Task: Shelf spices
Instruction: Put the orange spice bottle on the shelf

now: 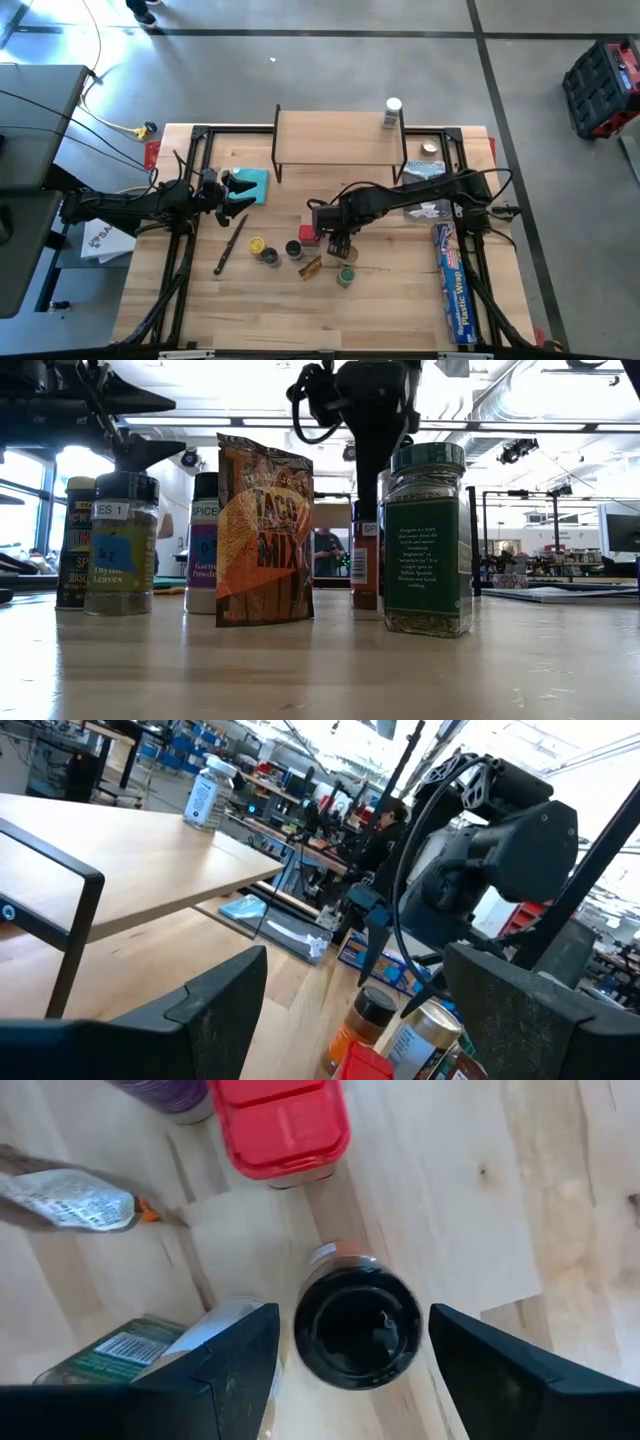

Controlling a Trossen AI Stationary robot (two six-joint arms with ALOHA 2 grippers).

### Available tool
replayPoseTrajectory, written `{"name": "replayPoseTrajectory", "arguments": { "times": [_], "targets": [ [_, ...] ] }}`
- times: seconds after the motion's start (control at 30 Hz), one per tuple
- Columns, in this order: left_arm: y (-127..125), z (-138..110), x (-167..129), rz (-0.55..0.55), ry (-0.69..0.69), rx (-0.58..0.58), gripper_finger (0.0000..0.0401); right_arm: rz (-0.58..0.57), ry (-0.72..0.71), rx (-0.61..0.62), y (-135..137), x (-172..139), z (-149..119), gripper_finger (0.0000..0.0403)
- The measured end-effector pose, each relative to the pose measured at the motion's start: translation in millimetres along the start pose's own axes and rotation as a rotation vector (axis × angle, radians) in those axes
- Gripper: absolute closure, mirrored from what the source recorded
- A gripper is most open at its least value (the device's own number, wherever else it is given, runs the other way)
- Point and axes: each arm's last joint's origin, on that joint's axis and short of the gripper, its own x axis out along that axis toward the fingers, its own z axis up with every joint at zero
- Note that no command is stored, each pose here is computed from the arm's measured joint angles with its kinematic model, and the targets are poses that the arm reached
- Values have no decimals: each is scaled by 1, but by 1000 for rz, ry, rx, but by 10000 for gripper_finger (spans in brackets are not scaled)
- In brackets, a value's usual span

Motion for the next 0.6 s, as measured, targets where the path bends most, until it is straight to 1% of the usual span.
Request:
{"name": "replayPoseTrajectory", "arguments": {
  "times": [0.13, 0.27, 0.37, 0.6],
  "targets": [
    [0, -1, 0, 2, 8, 1, 103, 2, 1, -4, 1, 1, 0, 158],
    [1, -1, 0, 4, 13, 2, 103, 21, 27, -32, 3, 10, 1, 184],
    [0, -1, 0, 4, 12, 2, 103, 22, 21, -47, 4, 13, 3, 201],
    [1, -1, 0, 4, 13, 2, 103, 8, 9, -50, 3, 13, 4, 207]
  ]
}}
